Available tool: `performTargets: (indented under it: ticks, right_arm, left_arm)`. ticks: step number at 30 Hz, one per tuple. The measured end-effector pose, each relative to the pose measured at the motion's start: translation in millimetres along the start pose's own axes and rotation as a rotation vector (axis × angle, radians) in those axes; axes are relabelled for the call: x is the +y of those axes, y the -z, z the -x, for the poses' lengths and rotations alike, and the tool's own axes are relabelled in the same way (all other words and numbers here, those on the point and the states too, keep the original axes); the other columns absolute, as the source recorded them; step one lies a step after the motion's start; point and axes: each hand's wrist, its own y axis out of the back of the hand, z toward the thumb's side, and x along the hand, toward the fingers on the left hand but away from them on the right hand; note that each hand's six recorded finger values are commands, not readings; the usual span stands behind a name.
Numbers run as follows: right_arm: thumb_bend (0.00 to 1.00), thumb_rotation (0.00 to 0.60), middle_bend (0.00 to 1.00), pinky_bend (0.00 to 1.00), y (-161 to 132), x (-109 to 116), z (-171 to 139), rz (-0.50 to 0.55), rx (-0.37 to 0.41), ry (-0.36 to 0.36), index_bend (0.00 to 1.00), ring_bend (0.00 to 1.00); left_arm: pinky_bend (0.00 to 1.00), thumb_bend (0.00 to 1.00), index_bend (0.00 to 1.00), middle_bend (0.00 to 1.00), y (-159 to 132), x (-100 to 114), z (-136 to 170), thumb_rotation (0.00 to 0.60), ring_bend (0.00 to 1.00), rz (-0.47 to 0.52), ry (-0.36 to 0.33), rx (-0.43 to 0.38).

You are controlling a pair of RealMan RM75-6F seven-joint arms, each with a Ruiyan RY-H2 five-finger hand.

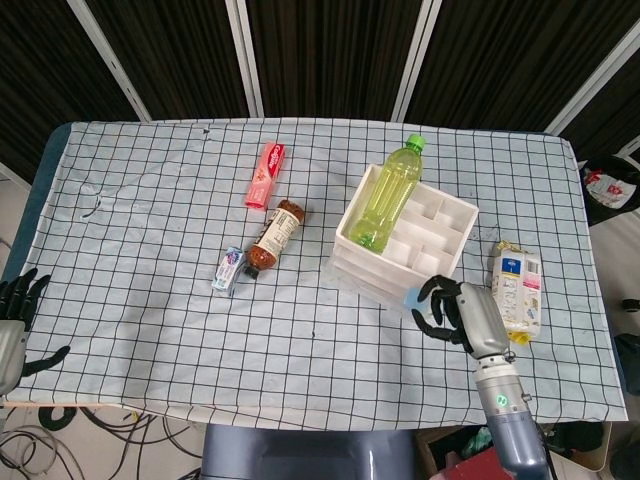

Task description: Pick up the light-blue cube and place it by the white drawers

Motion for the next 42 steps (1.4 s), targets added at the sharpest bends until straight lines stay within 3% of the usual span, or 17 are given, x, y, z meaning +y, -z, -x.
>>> performTargets:
  ticks: [5, 15, 27, 42]
  right_arm:
    - [0.32, 0.600, 0.78, 0.79, -3, -5, -18, 0.049, 0.005, -0.054, 0.72, 0.84]
    - [0.36, 0.600, 0.78, 0.79, 9, -43, -37, 0.033, -0.014, -0.234, 0.72, 0.84]
    - [0.36, 0.600, 0.78, 0.79, 11, -82, -24, 0.053, -0.037, -0.287, 0.72, 0.84]
    - [0.36, 0.600, 0.78, 0.79, 0, -108, -8, 0.072, -0.043, -0.313, 0.72, 0.84]
  left_arm:
    - [0.00, 0.01, 0.00, 0.00, 0, 0, 0, 0.600, 0.00, 0.001, -0.001, 0.000]
    - [0.00, 0.01, 0.00, 0.00, -1, 0, 0, 0.600, 0.00, 0.000, -0.003, -0.003]
    - [0.00, 0.01, 0.00, 0.00, 2, 1, -1, 0.600, 0.00, 0.001, -0.002, 0.004]
    - [0.00, 0.01, 0.00, 0.00, 3, 0, -2, 0.600, 0.00, 0.002, 0.002, 0.012]
